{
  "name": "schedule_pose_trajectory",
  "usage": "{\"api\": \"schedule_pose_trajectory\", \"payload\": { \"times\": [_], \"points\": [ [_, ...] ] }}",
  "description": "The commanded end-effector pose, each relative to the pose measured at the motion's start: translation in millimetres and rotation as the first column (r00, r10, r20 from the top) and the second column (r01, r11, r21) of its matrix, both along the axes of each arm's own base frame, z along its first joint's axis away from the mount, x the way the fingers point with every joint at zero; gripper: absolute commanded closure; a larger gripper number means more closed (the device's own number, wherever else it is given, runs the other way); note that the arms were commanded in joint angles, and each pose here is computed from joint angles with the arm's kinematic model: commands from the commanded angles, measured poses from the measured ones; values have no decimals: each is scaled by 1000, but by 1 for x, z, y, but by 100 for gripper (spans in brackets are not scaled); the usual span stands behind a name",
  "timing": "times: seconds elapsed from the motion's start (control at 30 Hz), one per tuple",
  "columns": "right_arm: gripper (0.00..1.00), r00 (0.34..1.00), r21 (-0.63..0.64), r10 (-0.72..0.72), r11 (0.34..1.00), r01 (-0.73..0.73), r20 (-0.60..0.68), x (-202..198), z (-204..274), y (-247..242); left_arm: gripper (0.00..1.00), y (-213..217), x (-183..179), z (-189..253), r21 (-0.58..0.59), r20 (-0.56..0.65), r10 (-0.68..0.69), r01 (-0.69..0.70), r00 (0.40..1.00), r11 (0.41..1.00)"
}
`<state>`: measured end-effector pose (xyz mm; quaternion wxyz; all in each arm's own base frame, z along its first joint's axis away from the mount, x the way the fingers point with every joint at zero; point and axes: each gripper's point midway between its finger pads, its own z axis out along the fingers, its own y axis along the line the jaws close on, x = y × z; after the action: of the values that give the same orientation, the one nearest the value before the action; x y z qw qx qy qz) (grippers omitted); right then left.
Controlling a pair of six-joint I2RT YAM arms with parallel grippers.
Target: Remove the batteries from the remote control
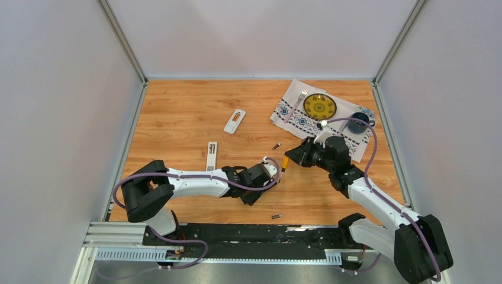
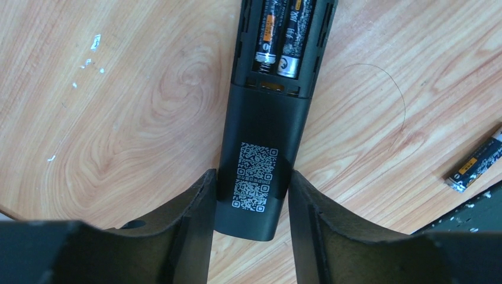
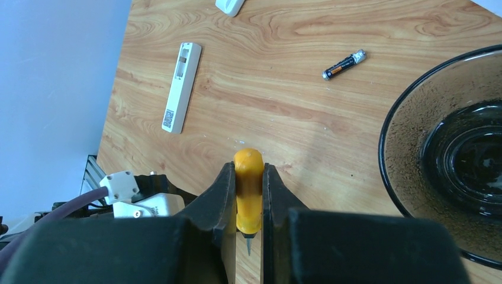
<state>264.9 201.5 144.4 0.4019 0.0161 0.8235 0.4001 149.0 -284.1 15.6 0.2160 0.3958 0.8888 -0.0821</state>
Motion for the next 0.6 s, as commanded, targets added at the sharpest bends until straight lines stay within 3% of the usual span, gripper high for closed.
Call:
{"api": "schedule_pose_trajectory", "payload": {
  "times": [0.0,0.57],
  "points": [
    [100,998,42,22,999,-25,59,4,12,10,46,0,-8,-4,-40,1,38,-38,999,998],
    [100,998,20,32,999,-33,58,12,8,18,51,7,-38,-7,-189,-38,-36,29,999,982]
  ]
}}
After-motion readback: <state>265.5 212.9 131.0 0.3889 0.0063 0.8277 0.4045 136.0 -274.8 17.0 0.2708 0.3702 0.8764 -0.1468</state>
